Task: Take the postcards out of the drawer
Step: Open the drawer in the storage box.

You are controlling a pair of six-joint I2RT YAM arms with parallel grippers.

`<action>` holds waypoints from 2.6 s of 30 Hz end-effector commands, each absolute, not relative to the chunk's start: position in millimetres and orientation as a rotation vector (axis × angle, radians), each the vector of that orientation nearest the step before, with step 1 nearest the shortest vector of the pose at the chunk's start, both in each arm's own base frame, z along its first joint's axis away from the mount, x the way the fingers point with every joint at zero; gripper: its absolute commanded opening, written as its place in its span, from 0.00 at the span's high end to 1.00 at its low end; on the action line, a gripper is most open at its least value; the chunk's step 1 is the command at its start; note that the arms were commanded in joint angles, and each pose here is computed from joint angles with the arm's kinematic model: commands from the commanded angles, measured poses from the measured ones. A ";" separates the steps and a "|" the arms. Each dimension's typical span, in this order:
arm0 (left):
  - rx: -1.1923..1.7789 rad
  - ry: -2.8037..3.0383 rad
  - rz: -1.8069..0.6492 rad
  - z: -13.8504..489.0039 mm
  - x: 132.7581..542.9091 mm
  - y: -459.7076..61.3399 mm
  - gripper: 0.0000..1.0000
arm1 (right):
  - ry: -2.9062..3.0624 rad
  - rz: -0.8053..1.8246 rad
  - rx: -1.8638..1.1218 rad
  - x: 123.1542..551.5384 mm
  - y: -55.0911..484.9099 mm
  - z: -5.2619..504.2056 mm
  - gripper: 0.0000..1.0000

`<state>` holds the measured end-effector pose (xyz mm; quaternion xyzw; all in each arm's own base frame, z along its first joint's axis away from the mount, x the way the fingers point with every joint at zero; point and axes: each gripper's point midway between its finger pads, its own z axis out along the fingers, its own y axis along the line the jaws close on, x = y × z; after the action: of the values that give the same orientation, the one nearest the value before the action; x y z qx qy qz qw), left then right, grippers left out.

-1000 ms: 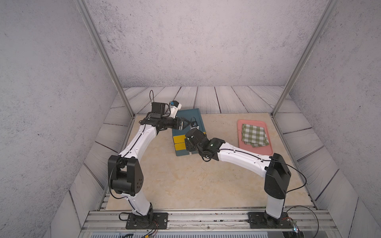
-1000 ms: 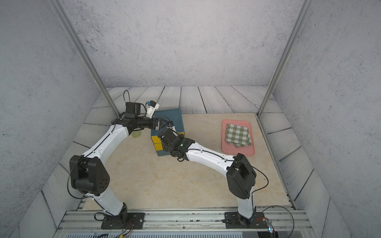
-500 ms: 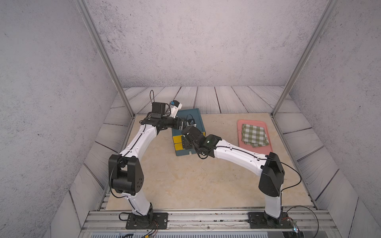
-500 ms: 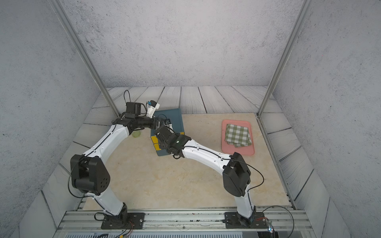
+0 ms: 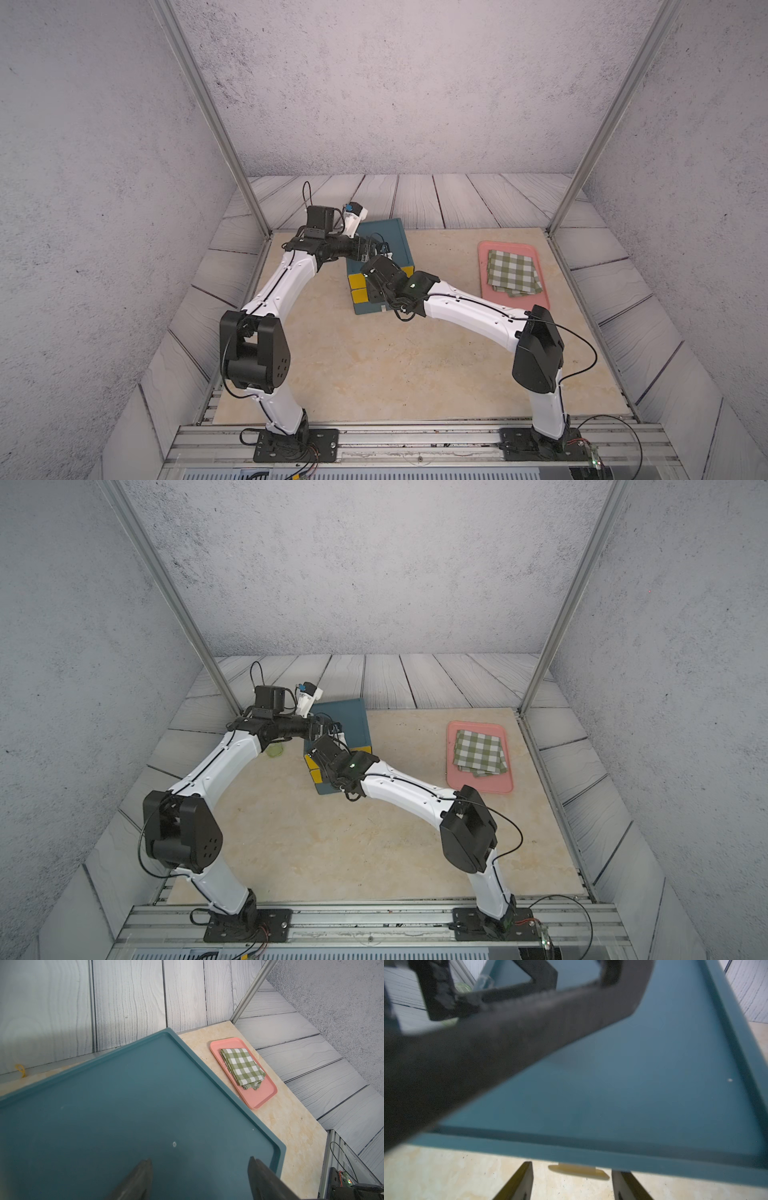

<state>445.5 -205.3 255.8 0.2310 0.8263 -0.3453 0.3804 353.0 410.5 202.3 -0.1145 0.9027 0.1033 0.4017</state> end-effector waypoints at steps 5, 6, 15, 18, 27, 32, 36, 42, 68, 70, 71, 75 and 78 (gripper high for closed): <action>0.558 2.238 -0.921 219.6 438.4 -206.4 0.21 | 2.282 0.187 -0.293 360.6 411.1 189.0 0.45; 0.556 2.234 -0.925 220.9 438.1 -206.8 0.21 | 2.280 0.183 -0.292 361.3 411.7 189.0 0.46; 0.557 2.231 -0.927 222.3 436.4 -207.3 0.21 | 2.279 0.195 -0.285 363.4 417.7 191.3 0.53; 0.556 2.230 -0.928 223.0 436.0 -207.5 0.21 | 2.275 0.195 -0.287 363.6 420.0 194.0 0.54; 0.559 2.227 -0.933 223.4 434.2 -208.7 0.20 | 2.270 0.156 -0.273 365.9 414.9 195.7 0.61; 0.559 2.228 -0.935 223.6 434.2 -209.4 0.20 | 2.261 0.144 -0.291 361.5 416.5 197.9 0.63; 0.556 2.231 -0.932 222.7 434.4 -209.1 0.19 | 2.257 0.145 -0.308 354.1 417.2 199.4 0.64; 0.554 2.234 -0.932 221.1 435.1 -209.0 0.19 | 2.258 0.143 -0.322 341.2 410.8 199.5 0.64; 0.534 2.243 -0.933 218.0 438.0 -208.9 0.16 | 2.249 0.176 -0.338 301.1 388.9 211.9 0.64; 0.533 2.244 -0.930 217.3 438.4 -208.7 0.16 | 2.250 0.179 -0.345 296.7 387.4 213.4 0.64; 0.533 2.246 -0.931 216.3 438.3 -208.7 0.16 | 2.252 0.181 -0.347 294.1 386.1 213.5 0.64; 0.533 2.246 -0.931 216.8 439.8 -209.0 0.16 | 2.259 0.186 -0.353 281.3 380.6 211.4 0.64; 0.532 2.245 -0.933 218.1 440.4 -209.4 0.15 | 2.259 0.185 -0.344 275.1 375.0 212.2 0.64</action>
<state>448.2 -207.8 258.1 0.2261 0.8237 -0.3498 0.3848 282.7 389.2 192.1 -0.1535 0.9005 0.0681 0.4011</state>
